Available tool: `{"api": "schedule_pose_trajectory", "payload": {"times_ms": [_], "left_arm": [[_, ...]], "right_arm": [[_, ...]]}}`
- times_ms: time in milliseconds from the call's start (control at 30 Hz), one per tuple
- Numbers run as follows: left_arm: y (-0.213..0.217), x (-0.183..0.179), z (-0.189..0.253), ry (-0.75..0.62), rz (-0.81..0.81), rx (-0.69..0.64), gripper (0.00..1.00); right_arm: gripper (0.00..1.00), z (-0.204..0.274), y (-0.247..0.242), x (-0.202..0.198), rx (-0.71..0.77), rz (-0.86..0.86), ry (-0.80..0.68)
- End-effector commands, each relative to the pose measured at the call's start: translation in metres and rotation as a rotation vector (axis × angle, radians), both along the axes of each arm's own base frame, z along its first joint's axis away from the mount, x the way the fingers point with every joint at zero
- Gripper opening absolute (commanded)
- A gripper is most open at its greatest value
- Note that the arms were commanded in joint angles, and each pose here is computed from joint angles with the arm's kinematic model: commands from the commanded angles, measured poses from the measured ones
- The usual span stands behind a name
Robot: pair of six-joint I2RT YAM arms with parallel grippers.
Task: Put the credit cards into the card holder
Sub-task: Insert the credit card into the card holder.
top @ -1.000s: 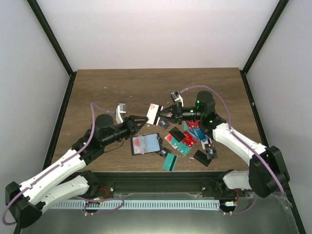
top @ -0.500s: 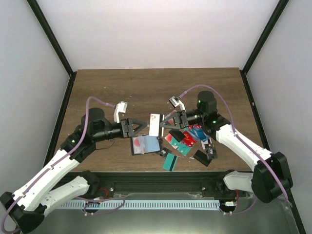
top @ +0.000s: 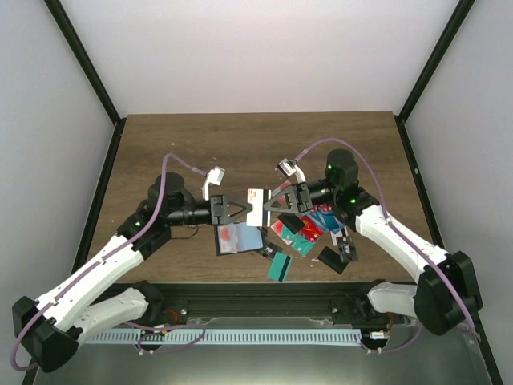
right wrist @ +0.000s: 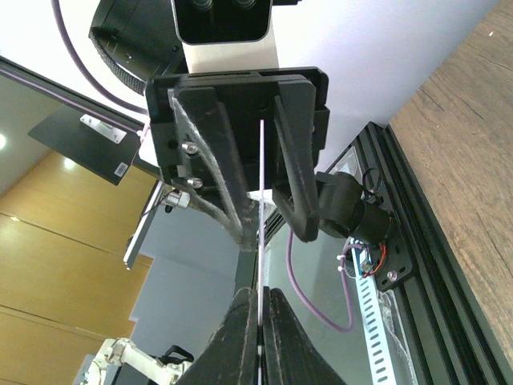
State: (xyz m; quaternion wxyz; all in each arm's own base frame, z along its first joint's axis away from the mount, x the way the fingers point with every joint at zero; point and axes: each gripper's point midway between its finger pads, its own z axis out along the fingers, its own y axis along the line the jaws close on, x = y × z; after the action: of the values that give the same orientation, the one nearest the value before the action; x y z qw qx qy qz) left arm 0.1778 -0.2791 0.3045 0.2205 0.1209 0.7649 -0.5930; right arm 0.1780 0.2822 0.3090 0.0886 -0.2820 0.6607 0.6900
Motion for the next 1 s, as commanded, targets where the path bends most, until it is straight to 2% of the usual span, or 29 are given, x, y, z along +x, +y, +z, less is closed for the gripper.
{"api": "schedule_pose_trajectory", "payload": {"times_ms": [0, 33, 133, 167, 233, 267, 400, 600, 733, 967], "left_arm": [[-0.006, 0.000, 0.006, -0.022, -0.037, -0.043, 0.12], [-0.006, 0.000, 0.008, -0.028, -0.035, -0.046, 0.05], [-0.003, 0.006, 0.004, -0.034, 0.006, -0.021, 0.04], [0.000, 0.011, -0.002, -0.028, 0.035, 0.013, 0.04], [0.010, 0.020, -0.026, 0.007, 0.103, 0.123, 0.04], [0.018, 0.023, -0.043, 0.037, 0.138, 0.187, 0.04], [0.043, 0.028, -0.086, 0.123, 0.209, 0.273, 0.04], [0.069, 0.030, -0.143, 0.218, 0.268, 0.359, 0.04], [0.070, 0.030, -0.170, 0.257, 0.262, 0.378, 0.04], [0.068, 0.033, -0.203, 0.309, 0.245, 0.407, 0.04]], "right_arm": [[0.01, 0.020, -0.002, -0.002, 0.039, 0.015, -0.060], [0.01, 0.020, -0.002, -0.002, 0.039, 0.016, -0.061], [0.03, 0.015, 0.000, 0.002, 0.022, 0.004, -0.038], [0.12, 0.013, 0.001, 0.006, 0.014, -0.015, -0.043], [0.38, -0.004, 0.004, 0.018, -0.056, -0.078, 0.000], [0.45, -0.016, 0.004, 0.026, -0.099, -0.121, 0.008], [0.45, -0.070, 0.003, 0.040, -0.253, -0.195, 0.060], [0.41, -0.130, 0.003, 0.043, -0.396, -0.239, 0.123], [0.37, -0.168, 0.008, 0.041, -0.518, -0.247, 0.145], [0.33, -0.203, 0.016, 0.042, -0.594, -0.237, 0.181]]}}
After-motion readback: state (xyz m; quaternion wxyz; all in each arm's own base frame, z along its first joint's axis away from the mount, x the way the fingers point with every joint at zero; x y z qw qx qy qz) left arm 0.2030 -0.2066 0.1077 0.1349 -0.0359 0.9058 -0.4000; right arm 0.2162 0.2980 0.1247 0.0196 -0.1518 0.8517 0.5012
